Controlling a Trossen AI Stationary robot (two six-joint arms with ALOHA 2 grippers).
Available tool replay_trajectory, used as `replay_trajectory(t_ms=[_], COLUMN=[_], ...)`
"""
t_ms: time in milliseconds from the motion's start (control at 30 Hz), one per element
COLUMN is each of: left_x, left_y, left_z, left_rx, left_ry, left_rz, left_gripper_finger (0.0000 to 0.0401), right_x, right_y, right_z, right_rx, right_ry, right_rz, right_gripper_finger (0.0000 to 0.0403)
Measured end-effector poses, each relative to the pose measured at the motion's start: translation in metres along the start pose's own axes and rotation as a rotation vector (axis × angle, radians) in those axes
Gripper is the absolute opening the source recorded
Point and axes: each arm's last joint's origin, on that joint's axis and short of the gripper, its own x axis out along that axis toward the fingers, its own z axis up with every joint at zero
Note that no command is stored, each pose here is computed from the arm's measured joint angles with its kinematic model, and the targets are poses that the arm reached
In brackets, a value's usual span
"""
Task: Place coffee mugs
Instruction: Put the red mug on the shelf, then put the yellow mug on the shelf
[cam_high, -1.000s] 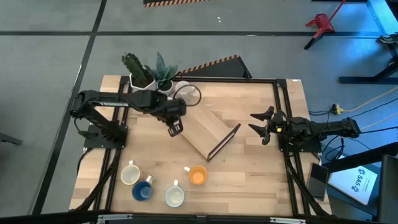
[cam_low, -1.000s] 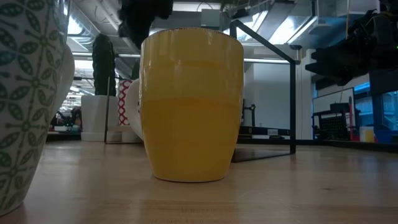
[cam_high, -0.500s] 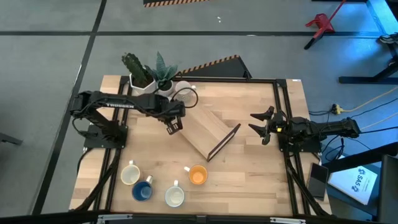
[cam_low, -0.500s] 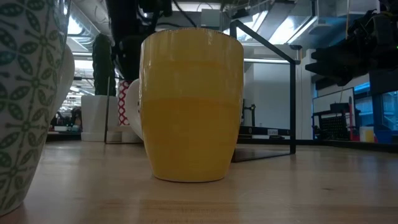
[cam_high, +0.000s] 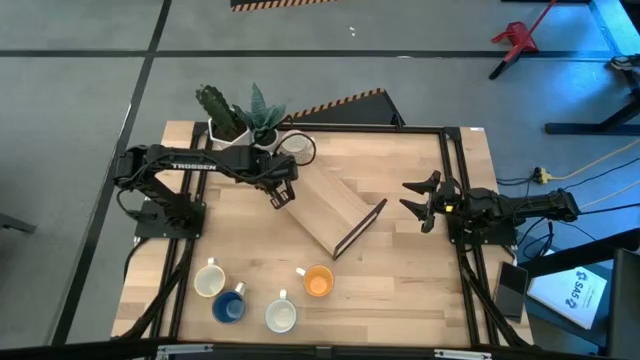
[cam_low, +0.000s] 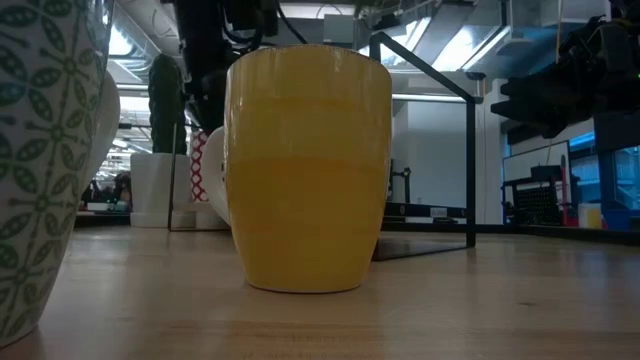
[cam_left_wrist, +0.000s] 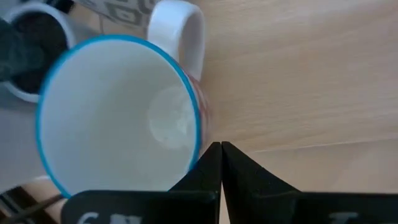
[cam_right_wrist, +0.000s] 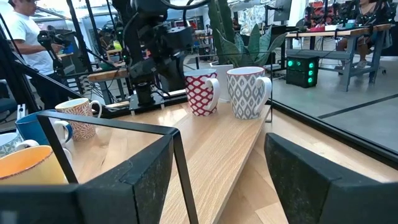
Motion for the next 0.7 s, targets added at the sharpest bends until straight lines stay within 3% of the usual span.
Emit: replay_trajectory(t_ms=[200,400,700], left_x=[-0.015,-0.059,-0.099], left_y=[-0.011,-0.019,-0.03], left_z=[-0.006,0.002,0.015], left_rx=[0.03,0.071,0.156], left_ry=[-0.001,-0.125,-0.273], left_rz=[-0.082,-0.219,-0.364], left_gripper_finger=[0.0,0.0003,0.0059], right_x=[0.0,0.0,0.0], right_y=[0.0,0.0,0.0], right_z=[0.0,0.0,0.0], right_rx=[0.0,-0.003,-0.002], right_ry=[-0.001,0.0,0.001], right_rz=[-0.006,0.003,0.008], right_gripper_finger=[0.0241,0.0241,0.0241])
